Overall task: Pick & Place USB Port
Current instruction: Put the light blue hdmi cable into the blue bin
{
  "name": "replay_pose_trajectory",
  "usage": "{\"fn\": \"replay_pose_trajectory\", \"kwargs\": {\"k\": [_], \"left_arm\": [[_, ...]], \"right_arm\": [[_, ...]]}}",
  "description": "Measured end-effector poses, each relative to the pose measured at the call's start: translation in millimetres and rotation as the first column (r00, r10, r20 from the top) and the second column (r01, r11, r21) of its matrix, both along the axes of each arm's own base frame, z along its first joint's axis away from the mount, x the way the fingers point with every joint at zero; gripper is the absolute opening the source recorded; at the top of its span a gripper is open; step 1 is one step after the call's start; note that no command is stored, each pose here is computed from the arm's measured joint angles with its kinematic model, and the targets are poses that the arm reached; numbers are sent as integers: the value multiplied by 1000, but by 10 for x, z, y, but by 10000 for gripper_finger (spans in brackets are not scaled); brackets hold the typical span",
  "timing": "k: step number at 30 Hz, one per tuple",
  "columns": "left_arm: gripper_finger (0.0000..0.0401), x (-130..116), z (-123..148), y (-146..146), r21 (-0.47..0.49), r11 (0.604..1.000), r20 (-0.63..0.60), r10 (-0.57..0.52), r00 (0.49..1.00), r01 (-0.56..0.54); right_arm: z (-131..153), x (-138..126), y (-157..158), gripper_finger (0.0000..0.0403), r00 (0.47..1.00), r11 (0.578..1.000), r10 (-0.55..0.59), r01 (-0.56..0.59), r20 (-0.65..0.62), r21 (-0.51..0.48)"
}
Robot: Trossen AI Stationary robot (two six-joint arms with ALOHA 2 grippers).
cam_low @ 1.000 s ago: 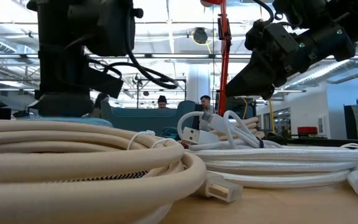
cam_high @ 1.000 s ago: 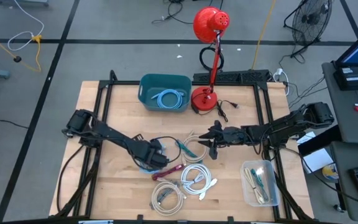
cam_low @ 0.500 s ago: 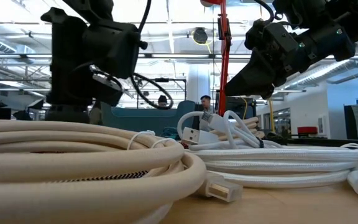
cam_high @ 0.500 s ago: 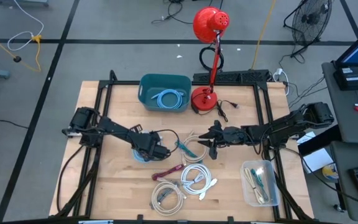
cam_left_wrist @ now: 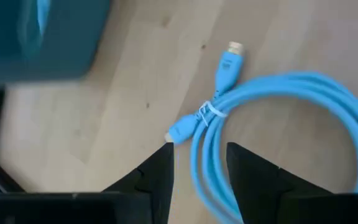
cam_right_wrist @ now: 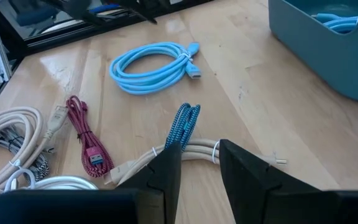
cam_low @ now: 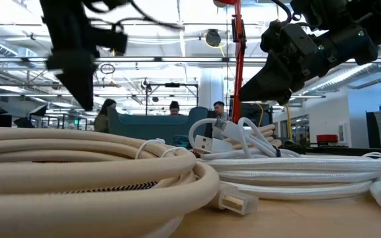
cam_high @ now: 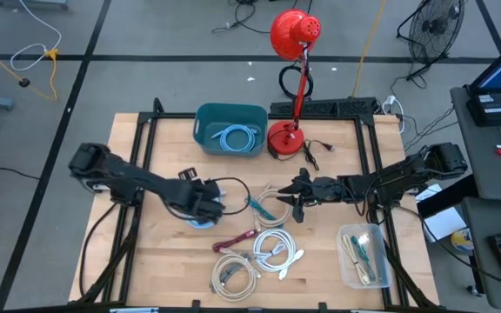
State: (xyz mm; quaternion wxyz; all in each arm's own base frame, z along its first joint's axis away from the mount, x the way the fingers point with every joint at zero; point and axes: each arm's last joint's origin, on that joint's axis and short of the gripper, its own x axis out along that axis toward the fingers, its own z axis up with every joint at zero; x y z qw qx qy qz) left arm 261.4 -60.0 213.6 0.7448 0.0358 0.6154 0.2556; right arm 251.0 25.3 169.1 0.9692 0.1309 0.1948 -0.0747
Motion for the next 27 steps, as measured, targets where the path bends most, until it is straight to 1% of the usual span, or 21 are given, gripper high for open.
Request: {"fn": "replay_pose_trajectory", "kwargs": {"k": [2, 4, 5, 7, 10, 15, 22, 27], "left_arm": [[162, -46, 91, -15, 2, 991, -16, -131, 991, 131], [173, -60, 141, -20, -3, 966, -32, -258, 966, 258], [178, -53, 150, -23, -7, 951, -37, -309, 950, 309], [188, -5, 154, 25, -30, 933, -27, -361, 932, 360], [198, 112, 114, 152, -57, 925, 4, -376, 926, 376], [200, 235, -33, 311, -104, 913, -33, -399, 916, 394], [200, 280, -207, 375, -146, 913, -116, -399, 909, 382], [200, 248, -352, 383, -198, 904, -107, -404, 909, 378]], "right_arm": [[1, 1, 0, 100, 1000, 1000, 0, 0, 2, 0], [1, 1, 0, 100, 1000, 1000, 0, 0, 1, 0], [1, 1, 0, 100, 1000, 1000, 0, 0, 1, 0], [1, 1, 0, 100, 1000, 1000, 0, 0, 1, 0], [1, 1, 0, 100, 1000, 1000, 0, 0, 1, 0], [-2, -1, 0, 100, 1000, 1000, 1, -1, -3, -3], [-7, -3, 0, 100, 1000, 1000, 4, -4, -8, -9], [-7, -3, 0, 100, 1000, 1000, 4, -4, -8, -10]]}}
